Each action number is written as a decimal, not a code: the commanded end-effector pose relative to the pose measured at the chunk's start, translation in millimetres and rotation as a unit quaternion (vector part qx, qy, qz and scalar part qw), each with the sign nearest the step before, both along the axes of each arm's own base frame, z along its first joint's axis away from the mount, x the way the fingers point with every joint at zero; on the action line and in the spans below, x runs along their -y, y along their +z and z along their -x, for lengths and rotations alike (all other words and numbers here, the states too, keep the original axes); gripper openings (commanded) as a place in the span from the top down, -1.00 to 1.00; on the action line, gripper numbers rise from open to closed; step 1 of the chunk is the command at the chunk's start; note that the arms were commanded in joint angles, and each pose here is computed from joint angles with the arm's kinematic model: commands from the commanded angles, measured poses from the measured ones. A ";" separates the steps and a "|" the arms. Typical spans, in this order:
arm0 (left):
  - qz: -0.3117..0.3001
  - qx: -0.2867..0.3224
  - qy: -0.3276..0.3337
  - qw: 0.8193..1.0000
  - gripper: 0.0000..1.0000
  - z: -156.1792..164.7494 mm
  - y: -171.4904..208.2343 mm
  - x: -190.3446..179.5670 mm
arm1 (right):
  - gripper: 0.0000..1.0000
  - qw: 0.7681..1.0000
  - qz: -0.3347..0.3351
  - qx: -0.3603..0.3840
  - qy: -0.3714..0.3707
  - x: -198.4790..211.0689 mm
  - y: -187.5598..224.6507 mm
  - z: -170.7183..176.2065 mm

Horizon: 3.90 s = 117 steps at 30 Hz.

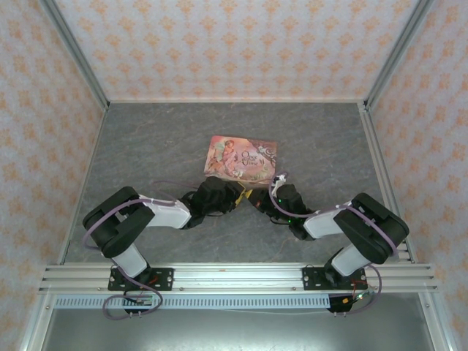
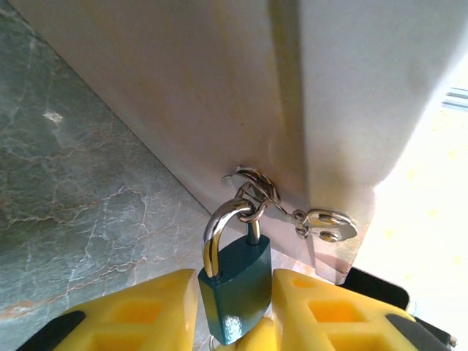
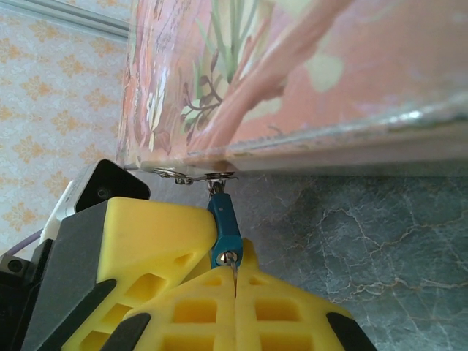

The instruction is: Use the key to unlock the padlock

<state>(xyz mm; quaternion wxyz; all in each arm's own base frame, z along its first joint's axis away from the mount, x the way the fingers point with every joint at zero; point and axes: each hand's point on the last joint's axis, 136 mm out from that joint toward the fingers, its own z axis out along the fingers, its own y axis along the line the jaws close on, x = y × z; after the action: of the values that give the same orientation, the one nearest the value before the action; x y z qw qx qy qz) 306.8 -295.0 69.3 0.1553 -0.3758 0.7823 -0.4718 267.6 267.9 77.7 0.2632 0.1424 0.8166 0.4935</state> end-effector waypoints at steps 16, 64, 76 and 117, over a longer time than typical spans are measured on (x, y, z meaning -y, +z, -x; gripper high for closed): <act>-0.012 0.009 0.013 1.000 1.00 -3.1 13.0 -3.6 | 0.34 0.992 0.104 0.063 -0.023 39.4 11.8 11.8; 0.008 -0.027 -0.010 1.000 1.00 3.6 54.0 0.0 | -0.13 0.601 0.556 0.523 0.238 11.2 48.6 28.6; 0.011 -0.022 -0.015 1.000 1.00 5.9 61.3 0.0 | 0.14 0.607 0.556 0.517 0.236 -9.4 39.7 16.3; 0.009 -0.022 -0.018 1.000 1.00 8.6 63.3 -1.8 | 1.00 0.683 0.516 0.483 0.184 -21.9 39.6 4.5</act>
<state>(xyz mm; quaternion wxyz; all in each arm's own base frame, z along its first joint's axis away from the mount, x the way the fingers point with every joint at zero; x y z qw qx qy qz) 289.3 -283.9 99.4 0.1108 -0.3929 0.8040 -0.4324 257.7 280.8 100.7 0.5339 -0.4712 0.7021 0.0036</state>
